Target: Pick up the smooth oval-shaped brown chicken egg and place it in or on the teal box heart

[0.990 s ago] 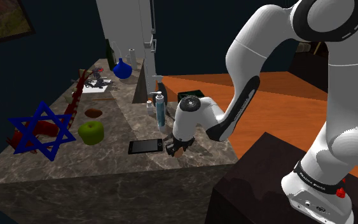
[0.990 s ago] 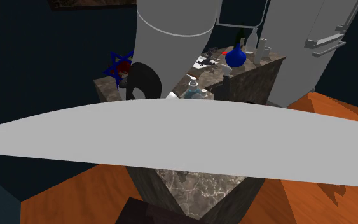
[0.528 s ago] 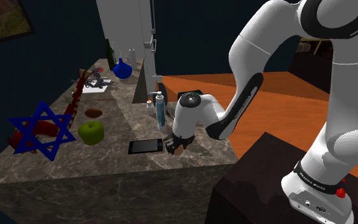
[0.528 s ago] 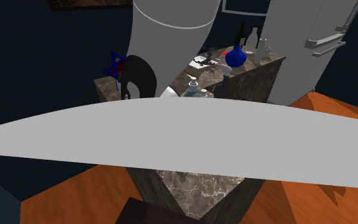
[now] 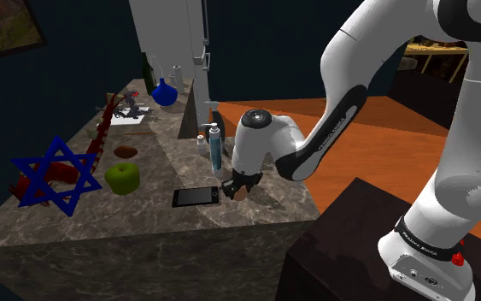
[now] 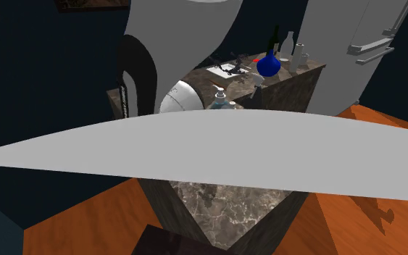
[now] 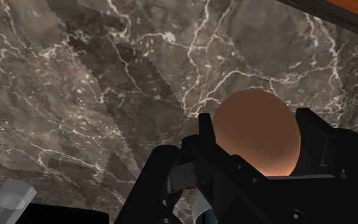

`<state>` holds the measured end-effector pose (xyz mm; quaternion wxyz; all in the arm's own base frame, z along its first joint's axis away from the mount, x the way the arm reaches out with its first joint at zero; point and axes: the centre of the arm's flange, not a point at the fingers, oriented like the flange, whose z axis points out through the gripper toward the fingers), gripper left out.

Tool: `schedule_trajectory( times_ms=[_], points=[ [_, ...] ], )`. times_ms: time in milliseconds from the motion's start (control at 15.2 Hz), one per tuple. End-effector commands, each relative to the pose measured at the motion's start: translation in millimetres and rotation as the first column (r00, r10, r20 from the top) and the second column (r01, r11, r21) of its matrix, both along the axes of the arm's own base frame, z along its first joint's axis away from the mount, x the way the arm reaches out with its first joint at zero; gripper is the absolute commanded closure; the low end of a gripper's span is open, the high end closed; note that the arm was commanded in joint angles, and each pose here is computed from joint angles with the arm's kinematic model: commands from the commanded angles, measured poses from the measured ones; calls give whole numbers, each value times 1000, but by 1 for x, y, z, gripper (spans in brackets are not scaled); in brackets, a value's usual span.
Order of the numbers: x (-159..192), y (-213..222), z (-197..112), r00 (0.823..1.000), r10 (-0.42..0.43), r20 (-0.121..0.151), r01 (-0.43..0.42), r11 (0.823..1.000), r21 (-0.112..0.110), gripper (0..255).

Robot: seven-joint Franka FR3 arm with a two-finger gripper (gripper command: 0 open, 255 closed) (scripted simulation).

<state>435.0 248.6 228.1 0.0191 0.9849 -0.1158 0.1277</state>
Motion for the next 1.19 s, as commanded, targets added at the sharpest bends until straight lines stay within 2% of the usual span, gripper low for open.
schedule_trajectory(
  times_ms=[0,1122],
  points=[
    [0,0,11,1000,0,-1,0,1000,0,255],
    [0,0,101,1000,0,-1,0,1000,0,255]
  ],
)
